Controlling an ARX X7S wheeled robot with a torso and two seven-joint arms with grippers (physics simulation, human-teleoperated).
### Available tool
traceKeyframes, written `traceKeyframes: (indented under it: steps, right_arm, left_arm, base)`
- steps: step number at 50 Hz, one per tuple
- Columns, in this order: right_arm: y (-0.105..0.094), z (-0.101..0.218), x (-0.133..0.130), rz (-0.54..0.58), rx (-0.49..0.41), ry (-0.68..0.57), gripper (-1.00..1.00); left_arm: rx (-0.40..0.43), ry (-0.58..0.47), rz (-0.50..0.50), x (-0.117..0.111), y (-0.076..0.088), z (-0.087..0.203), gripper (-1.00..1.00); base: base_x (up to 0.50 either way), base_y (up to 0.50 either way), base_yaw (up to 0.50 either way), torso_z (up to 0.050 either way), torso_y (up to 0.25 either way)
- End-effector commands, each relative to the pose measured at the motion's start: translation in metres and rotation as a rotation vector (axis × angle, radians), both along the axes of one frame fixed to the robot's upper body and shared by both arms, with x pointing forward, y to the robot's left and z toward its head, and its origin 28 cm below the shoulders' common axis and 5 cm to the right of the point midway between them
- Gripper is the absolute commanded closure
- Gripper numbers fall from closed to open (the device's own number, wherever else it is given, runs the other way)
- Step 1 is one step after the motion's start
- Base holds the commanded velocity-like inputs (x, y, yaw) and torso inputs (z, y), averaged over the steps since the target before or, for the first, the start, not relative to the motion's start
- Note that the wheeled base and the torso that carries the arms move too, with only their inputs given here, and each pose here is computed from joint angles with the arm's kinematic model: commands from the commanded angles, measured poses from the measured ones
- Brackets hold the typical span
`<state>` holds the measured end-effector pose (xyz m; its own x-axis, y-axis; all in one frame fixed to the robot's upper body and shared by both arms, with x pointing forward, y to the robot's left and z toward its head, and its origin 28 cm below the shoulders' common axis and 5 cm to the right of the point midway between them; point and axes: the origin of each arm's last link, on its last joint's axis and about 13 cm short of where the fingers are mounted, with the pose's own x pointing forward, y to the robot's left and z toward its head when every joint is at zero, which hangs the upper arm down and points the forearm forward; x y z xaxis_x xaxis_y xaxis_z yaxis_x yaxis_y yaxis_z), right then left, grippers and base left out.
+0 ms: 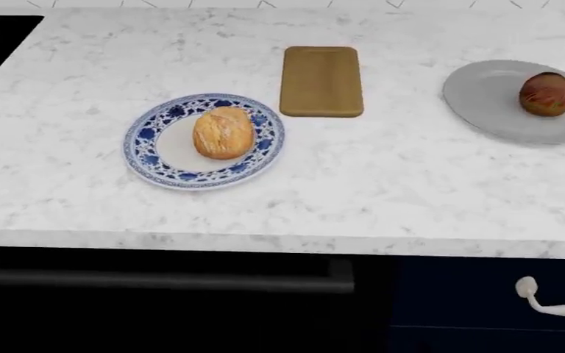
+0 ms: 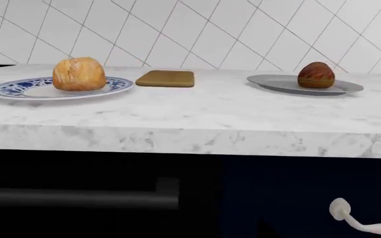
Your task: Place all breads on the cutting board.
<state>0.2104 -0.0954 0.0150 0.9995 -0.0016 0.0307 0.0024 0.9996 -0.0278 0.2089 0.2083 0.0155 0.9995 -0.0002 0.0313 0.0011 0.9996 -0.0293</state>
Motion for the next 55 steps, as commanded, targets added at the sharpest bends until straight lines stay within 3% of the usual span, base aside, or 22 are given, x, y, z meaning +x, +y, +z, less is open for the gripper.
traceKeyframes:
  steps: [1, 23, 36, 40, 43, 48, 55]
  right_arm:
    - [0.0, -0.001, 0.0, 0.0, -0.004, -0.001, -1.0]
    - [-0.001, 0.0, 0.0, -0.011, 0.001, 0.0, -1.0]
    - [0.0, 0.001, 0.001, -0.013, -0.003, 0.006, -1.0]
    - [-0.002, 0.032, 0.001, -0.008, -0.01, -0.022, -1.0]
    - [-0.002, 0.062, 0.0, 0.012, -0.008, -0.062, -1.0]
    - [-0.005, 0.121, 0.001, 0.037, -0.045, -0.131, -1.0]
    - [-0.008, 0.173, -0.001, 0.048, -0.062, -0.194, -1.0]
  left_arm:
    - [0.0, -0.001, 0.001, 0.0, 0.0, 0.0, -1.0]
    - [0.001, -0.002, 0.004, -0.001, 0.0, 0.001, -1.0]
    - [0.005, 0.011, 0.024, -0.001, 0.0, 0.004, -1.0]
    - [0.03, 0.004, 0.052, -0.001, 0.002, 0.022, -1.0]
    - [-0.034, 0.01, 0.046, 0.0, 0.004, 0.059, -1.0]
    - [-0.01, -0.025, 0.037, -0.007, 0.004, 0.122, -1.0]
    - [0.02, -0.026, -0.027, -0.024, -0.004, 0.175, -1.0]
  base:
    - [-0.03, -0.5, 0.0, 0.0, 0.0]
    - [0.0, -0.5, 0.0, 0.0, 0.0]
    - [0.0, -0.1, 0.0, 0.0, 0.0]
    - [0.0, 0.0, 0.0, 0.0, 0.0]
    - [0.0, 0.0, 0.0, 0.0, 0.0]
    - [0.0, 0.0, 0.0, 0.0, 0.0]
    - [0.0, 0.0, 0.0, 0.0, 0.0]
